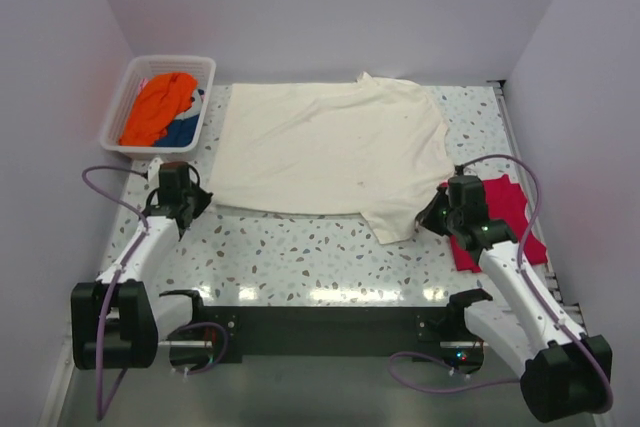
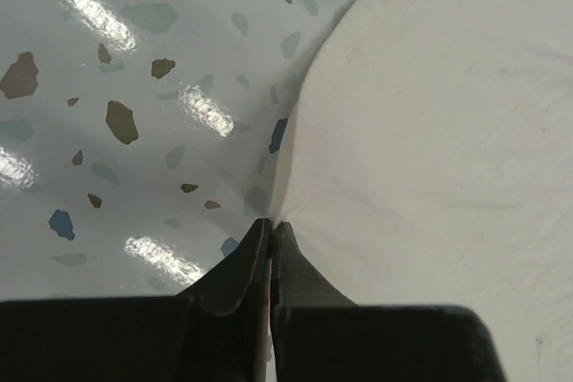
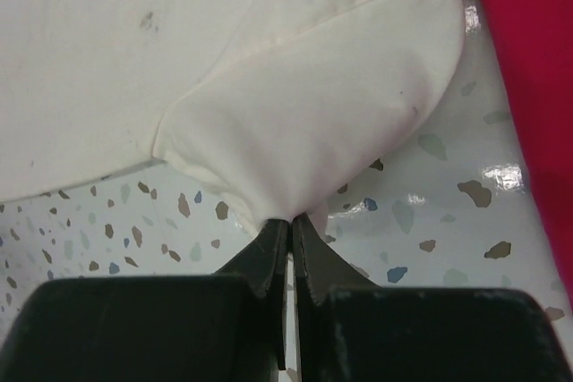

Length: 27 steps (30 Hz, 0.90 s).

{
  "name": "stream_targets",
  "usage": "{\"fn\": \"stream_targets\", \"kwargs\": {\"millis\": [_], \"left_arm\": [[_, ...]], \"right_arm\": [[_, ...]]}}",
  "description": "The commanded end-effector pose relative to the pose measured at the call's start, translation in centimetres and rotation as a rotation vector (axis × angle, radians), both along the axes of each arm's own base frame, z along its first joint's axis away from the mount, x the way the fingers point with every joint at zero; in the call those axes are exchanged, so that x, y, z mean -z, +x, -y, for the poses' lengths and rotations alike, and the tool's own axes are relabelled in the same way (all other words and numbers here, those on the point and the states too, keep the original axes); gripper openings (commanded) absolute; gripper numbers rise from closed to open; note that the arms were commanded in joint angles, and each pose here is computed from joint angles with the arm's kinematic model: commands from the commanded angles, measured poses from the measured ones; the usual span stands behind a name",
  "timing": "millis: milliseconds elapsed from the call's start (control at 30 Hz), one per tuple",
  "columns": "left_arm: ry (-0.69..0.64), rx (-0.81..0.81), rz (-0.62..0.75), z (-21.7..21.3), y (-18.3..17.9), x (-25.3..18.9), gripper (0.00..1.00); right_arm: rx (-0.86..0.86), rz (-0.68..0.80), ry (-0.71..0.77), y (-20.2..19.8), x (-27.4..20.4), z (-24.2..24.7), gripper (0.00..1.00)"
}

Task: Fold and stack the t-shirts
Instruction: Flatten the tshirt out, then fold the tshirt

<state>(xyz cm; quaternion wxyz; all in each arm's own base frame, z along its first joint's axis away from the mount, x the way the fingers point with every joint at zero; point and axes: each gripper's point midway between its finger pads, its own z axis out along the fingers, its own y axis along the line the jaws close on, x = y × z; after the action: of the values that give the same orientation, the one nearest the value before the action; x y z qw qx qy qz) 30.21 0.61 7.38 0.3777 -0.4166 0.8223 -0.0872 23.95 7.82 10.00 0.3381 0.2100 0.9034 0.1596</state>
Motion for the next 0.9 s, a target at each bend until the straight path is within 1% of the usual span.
{"fn": "stream_targets", "kwargs": {"millis": [0,33,100,133,200,233,367,400,433,500,567,600,667,867], "left_arm": [[0.019,0.056,0.028,0.3,2.3,-1.0,0.00],[0.009,0.072,0.017,0.6,3.3,-1.0,0.00],[0.007,0.095,0.015,0.8,4.7,-1.2,0.00],[0.000,0.108,0.010,1.1,5.9,-1.3,0.00],[-0.003,0.126,0.013,1.4,7.1,-1.5,0.00],[-0.005,0.130,0.015,1.5,8.2,-1.7,0.00],[-0.005,0.133,0.007,1.5,10.8,-1.8,0.02],[-0.003,0.137,0.021,1.5,11.7,-2.5,0.02],[-0.005,0.138,-0.005,1.5,12.1,-1.6,0.02],[-0.006,0.139,-0.013,1.5,13.1,-1.3,0.02],[-0.005,0.137,-0.016,1.4,13.7,-1.1,0.03],[-0.002,0.136,-0.020,1.3,14.2,-0.9,0.03],[-0.002,0.136,-0.027,1.3,14.6,-0.7,0.04],[0.010,0.136,-0.025,1.1,15.7,-0.8,0.04]], "right_arm": [[-0.015,-0.001,-0.011,1.0,-0.7,-0.2,0.00],[-0.022,0.017,-0.011,1.9,-1.7,-0.4,0.00],[-0.029,0.001,-0.020,3.1,-1.5,-0.6,0.00],[-0.027,0.018,-0.022,4.1,-2.4,-0.7,0.00],[-0.021,0.031,-0.034,5.5,-3.0,-0.7,0.00],[-0.021,0.022,-0.036,6.7,-3.1,-1.0,0.00],[-0.015,0.013,-0.061,9.6,-3.2,-1.2,0.00],[-0.013,0.028,-0.060,10.5,-4.0,-1.4,0.00],[-0.015,0.003,-0.073,11.2,-3.2,-1.4,0.00],[-0.018,0.015,-0.073,12.7,-3.9,-1.7,0.00],[-0.024,-0.014,-0.085,13.7,-2.9,-1.9,0.00],[-0.022,-0.001,-0.088,14.7,-3.4,-1.9,0.00],[-0.018,-0.025,-0.112,15.5,-2.6,-1.7,0.00],[-0.007,-0.019,-0.102,17.8,-2.9,-1.2,0.00]]}}
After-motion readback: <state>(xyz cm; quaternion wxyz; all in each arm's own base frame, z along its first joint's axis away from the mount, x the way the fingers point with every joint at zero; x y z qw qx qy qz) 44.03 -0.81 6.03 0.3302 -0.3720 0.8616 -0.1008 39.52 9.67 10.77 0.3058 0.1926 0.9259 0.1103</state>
